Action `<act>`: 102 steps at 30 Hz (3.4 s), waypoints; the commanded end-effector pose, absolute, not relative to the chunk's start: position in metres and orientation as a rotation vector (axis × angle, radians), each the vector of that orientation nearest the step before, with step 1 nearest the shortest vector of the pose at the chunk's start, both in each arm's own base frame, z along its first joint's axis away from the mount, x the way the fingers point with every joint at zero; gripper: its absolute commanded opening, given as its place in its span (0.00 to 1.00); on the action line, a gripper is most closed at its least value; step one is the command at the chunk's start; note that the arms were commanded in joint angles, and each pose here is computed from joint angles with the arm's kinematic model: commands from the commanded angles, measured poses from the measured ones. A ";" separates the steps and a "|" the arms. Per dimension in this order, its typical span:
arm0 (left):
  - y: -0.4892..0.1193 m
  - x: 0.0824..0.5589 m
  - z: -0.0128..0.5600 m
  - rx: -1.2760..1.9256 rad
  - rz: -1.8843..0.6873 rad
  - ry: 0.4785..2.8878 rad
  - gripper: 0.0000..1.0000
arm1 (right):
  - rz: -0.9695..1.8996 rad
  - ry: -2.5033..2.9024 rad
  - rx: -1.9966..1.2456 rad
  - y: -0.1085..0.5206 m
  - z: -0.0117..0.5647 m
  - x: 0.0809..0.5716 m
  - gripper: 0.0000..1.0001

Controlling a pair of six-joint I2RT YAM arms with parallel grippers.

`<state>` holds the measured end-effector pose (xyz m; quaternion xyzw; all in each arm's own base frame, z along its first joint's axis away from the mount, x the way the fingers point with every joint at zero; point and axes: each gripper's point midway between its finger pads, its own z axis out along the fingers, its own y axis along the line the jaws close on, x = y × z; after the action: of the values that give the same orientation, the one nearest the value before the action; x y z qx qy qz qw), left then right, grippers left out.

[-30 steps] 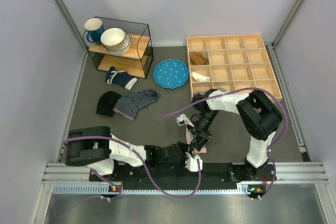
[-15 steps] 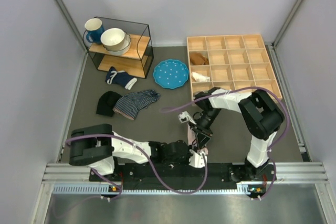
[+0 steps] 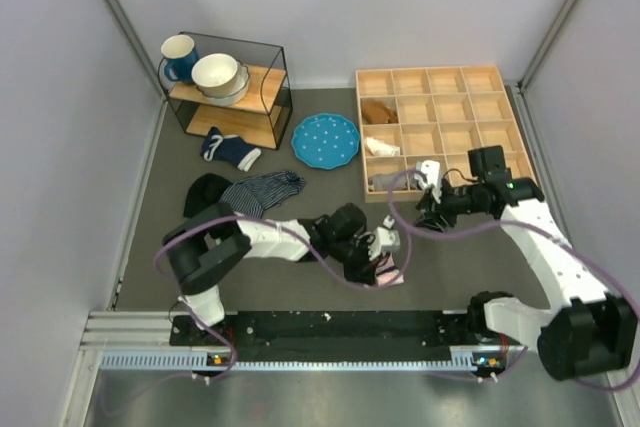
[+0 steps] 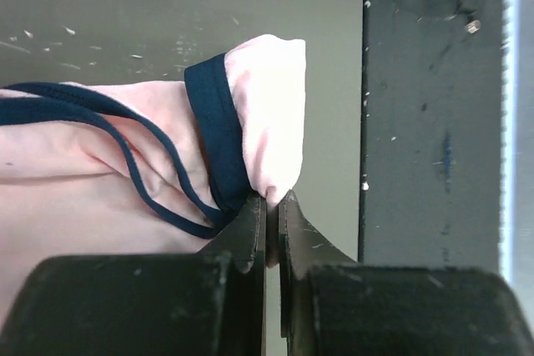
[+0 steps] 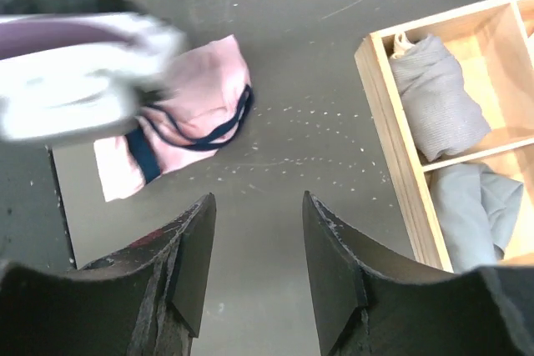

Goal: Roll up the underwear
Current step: Roll the underwear to the center of the board.

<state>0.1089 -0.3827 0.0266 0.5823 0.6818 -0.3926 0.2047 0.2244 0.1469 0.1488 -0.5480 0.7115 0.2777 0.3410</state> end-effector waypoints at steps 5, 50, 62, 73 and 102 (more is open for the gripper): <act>-0.357 0.130 -0.012 1.278 -1.496 2.443 0.00 | 0.738 1.354 -1.672 0.158 0.153 0.152 0.61; -0.343 0.212 0.061 0.985 -1.222 2.105 0.45 | 0.422 1.387 -2.325 0.185 0.020 0.134 0.13; -0.320 0.151 0.121 1.288 -0.974 1.224 0.50 | 0.934 1.744 -2.018 0.180 0.047 0.129 0.11; -0.376 0.131 0.087 1.735 -0.662 1.128 0.53 | 1.172 1.931 -1.862 0.170 0.044 0.137 0.11; -0.392 0.145 0.020 1.828 -0.735 1.675 0.00 | 0.858 1.812 -1.546 0.147 0.103 0.205 0.50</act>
<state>0.1505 -0.4035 0.0308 0.7358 0.5414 -0.2103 0.3482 0.1611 0.1522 0.0522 -0.5982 0.6957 0.3663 0.1546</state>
